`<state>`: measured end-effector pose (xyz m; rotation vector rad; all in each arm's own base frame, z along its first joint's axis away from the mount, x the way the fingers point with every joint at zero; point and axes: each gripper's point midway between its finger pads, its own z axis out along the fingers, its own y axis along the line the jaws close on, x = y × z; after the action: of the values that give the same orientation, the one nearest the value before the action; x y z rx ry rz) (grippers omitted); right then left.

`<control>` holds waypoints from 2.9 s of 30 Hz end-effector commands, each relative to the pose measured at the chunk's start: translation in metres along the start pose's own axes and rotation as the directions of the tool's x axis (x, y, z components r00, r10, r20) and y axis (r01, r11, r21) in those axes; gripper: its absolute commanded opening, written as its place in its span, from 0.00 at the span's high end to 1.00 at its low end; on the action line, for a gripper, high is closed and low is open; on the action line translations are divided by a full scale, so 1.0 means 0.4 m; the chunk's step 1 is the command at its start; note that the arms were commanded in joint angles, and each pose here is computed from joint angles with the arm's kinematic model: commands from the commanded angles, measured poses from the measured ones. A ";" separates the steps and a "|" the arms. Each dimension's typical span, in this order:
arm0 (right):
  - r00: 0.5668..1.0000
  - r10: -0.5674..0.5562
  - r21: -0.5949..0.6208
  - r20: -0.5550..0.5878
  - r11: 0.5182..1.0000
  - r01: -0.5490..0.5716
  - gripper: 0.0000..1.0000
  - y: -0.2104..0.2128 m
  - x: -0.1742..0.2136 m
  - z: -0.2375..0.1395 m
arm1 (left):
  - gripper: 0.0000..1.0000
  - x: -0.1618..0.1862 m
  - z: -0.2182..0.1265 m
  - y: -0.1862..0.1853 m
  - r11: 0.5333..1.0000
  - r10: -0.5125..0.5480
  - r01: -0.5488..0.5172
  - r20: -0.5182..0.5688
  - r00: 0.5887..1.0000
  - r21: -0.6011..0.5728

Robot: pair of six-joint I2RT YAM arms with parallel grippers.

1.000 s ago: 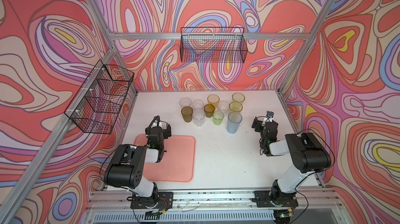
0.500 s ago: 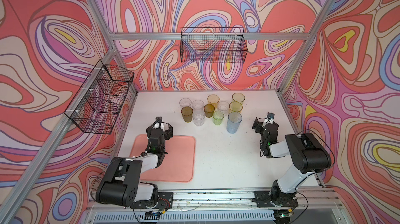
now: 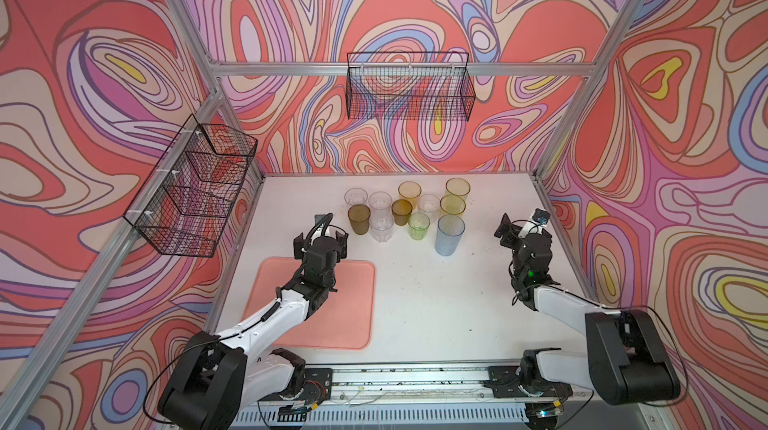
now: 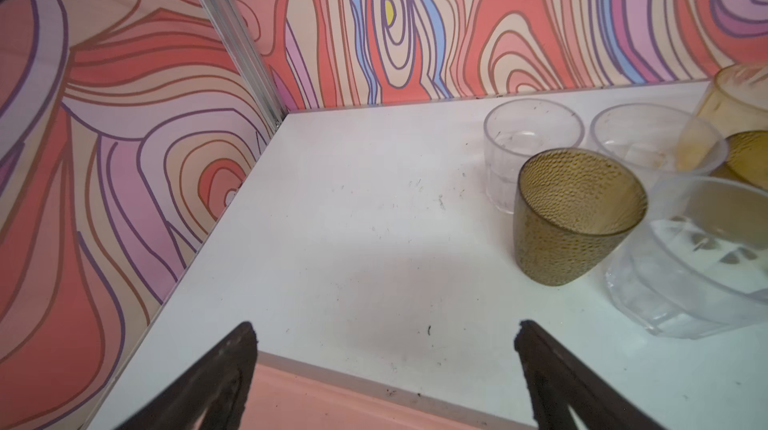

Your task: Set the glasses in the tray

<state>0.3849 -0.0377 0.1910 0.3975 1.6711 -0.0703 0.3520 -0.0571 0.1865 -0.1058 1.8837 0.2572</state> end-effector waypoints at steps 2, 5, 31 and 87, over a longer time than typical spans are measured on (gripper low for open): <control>0.966 0.066 0.093 -0.251 0.995 -0.044 0.02 -0.027 0.077 -0.026 | 0.00 0.017 -0.058 0.024 0.996 -0.027 0.016 -0.115 0.993 -0.089; 0.929 0.076 0.116 -0.362 0.993 -0.036 0.02 -0.023 0.093 -0.035 | 0.00 0.025 -0.090 0.012 0.996 -0.021 0.005 -0.172 0.985 -0.091; 0.720 0.155 0.037 -0.677 0.984 -0.177 0.03 0.036 0.219 -0.179 | 0.06 0.316 -0.275 -0.163 0.946 0.021 0.163 -0.558 0.830 0.278; 0.566 0.168 -0.061 -0.807 0.930 -0.363 0.05 0.104 0.185 -0.383 | 0.59 0.378 -0.335 -0.699 0.722 0.229 0.281 -0.602 0.765 0.632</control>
<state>0.2436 0.0590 0.1394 0.5486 2.4696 0.6132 0.2349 -0.3304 0.0389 0.3036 2.5828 -0.5532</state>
